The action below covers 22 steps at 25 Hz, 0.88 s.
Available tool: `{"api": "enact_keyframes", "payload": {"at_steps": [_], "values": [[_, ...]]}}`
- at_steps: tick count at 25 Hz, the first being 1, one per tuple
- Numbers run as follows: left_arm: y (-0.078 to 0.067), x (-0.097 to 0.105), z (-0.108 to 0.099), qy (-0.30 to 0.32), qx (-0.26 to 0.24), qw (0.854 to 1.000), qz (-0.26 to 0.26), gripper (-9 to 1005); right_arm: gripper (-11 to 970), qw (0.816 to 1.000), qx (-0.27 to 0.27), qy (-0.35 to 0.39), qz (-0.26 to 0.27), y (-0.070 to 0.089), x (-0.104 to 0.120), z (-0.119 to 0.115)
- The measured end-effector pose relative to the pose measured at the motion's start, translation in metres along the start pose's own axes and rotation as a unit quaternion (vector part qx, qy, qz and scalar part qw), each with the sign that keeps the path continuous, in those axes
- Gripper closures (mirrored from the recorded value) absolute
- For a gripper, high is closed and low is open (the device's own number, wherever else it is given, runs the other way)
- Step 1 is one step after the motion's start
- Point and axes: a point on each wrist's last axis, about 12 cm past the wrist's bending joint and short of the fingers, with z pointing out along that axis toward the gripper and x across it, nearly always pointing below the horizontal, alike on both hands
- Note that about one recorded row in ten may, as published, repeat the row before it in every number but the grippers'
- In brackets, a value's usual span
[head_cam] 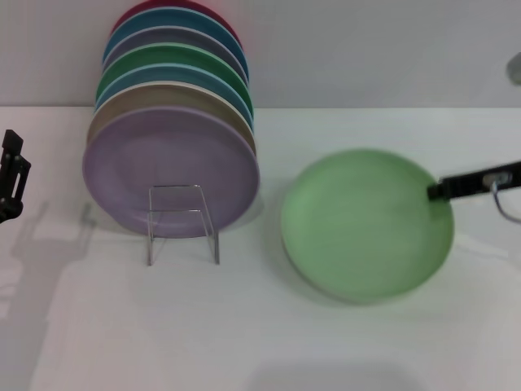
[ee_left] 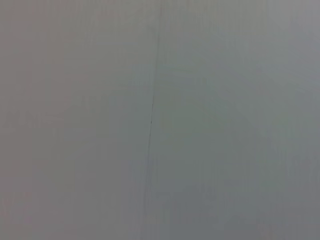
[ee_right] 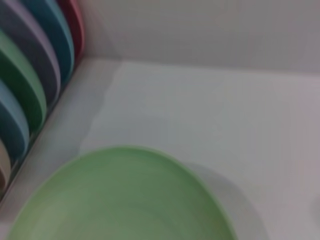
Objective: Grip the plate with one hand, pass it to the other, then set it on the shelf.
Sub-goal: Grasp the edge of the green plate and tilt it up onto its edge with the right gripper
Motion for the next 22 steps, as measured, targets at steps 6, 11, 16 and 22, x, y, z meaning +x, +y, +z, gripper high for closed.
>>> {"api": "enact_keyframes", "payload": {"at_steps": [6,11,16,22], "values": [[0.000,-0.001,-0.002,-0.003,0.000,1.000,0.000,327,936,0.998,0.027,-0.055,-0.021,-0.002,-0.014,-0.020],[0.001,-0.002,-0.005,-0.006,-0.001,1.000,0.001,327,936,0.992,0.063,-0.103,-0.045,-0.005,-0.019,-0.028],[0.000,-0.002,-0.005,-0.008,0.002,1.000,0.001,327,937,0.980,0.094,-0.149,-0.091,0.000,-0.022,-0.026],[0.000,-0.002,-0.006,-0.009,0.002,1.000,0.001,327,937,0.961,0.118,-0.210,-0.134,0.015,-0.025,-0.009]]}}
